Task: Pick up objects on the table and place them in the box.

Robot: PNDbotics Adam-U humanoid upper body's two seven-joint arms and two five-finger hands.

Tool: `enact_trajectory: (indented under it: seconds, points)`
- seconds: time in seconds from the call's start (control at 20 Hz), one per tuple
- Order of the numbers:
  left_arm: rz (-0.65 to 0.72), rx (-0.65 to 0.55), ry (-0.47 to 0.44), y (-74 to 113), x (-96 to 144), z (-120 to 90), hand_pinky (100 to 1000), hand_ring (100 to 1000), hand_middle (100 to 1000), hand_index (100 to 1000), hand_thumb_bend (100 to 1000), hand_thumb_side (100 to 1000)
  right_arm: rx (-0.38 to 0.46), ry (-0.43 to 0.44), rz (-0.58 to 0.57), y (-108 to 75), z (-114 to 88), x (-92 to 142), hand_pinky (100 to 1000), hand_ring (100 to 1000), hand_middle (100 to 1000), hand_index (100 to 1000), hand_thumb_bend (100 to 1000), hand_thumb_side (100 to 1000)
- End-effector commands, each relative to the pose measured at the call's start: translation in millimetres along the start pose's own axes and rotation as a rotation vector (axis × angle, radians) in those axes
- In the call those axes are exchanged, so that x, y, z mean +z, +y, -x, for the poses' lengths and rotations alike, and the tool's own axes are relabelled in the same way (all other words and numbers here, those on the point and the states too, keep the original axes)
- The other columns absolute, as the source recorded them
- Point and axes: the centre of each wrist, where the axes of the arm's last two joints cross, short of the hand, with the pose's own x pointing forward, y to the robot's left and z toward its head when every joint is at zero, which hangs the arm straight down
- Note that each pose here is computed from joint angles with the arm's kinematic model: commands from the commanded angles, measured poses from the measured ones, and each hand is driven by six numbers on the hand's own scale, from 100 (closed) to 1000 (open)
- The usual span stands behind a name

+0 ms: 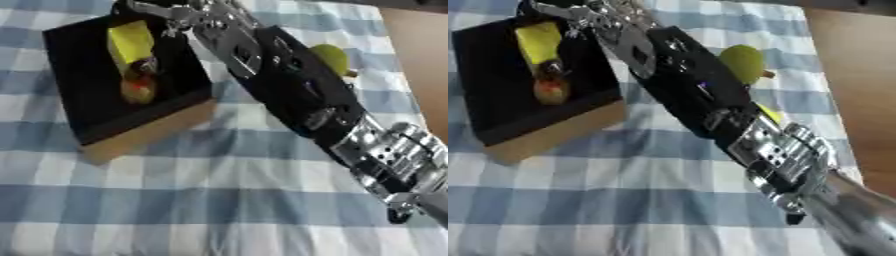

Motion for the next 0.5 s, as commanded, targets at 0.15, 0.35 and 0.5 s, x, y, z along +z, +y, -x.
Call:
enact_trajectory:
  seconds: [0.15, 0.35, 0.5]
  points:
    - [0.004, 0.009, -0.021, 0.3, -4.8, -5.3, 764, 832, 741, 811, 475, 669, 0.057, -0.005, 0.04, -14.2, 4.8, 2.5, 903, 912, 793, 931, 192, 382]
    - [0.003, 0.003, -0.015, 1.5, -3.7, -4.7, 764, 833, 742, 812, 474, 670, 0.069, -0.014, 0.076, -23.7, 3.0, 6.0, 912, 921, 812, 942, 189, 358]
    - [0.006, -0.001, -0.008, 1.8, -2.7, -4.4, 764, 834, 742, 812, 473, 672, 0.059, -0.029, 0.124, -36.8, -4.6, 10.4, 916, 922, 815, 952, 201, 320]
